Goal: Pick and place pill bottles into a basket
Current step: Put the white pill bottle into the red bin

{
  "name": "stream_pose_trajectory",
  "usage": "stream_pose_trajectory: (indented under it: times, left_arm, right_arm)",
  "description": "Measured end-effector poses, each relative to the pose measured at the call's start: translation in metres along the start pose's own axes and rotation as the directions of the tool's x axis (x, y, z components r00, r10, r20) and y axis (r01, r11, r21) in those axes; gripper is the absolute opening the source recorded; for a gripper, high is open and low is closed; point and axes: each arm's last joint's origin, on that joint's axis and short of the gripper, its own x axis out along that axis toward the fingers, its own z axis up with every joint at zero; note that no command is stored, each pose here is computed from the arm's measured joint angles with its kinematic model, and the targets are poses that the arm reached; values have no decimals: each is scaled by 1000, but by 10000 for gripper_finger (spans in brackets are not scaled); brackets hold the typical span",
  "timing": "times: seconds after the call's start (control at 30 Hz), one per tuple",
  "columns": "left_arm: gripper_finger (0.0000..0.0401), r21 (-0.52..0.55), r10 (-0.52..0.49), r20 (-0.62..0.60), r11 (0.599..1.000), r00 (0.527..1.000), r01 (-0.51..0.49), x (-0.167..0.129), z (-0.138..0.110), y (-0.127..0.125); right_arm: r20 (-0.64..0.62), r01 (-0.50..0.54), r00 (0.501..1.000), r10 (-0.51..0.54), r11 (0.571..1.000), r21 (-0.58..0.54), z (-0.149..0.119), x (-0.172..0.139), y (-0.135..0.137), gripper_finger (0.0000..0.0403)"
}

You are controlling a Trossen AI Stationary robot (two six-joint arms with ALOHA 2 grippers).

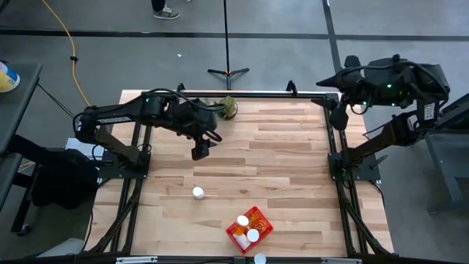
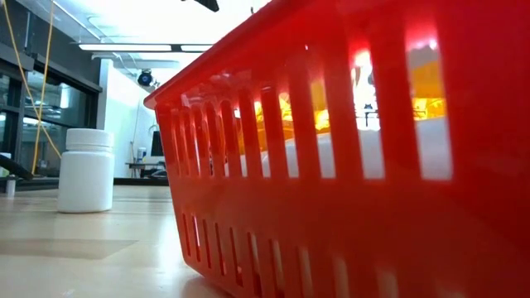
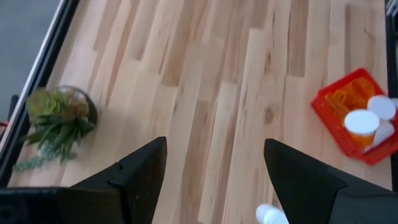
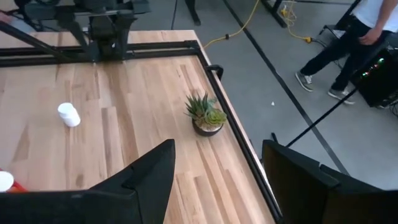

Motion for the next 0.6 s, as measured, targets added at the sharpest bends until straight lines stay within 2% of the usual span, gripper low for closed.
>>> stream_pose_trajectory:
  times: [0.37,0.6]
  left_arm:
    - [303,-19,1,45,1000,999,0,-35,-15,6]
    - [303,-23,21,-4,1000,1000,-21,-54,-31,10]
  right_arm:
    - [1,0,1000,0,1000,1,0,-1,0,232]
    - [2,8,1000,-8,1000,26,0,-1,0,232]
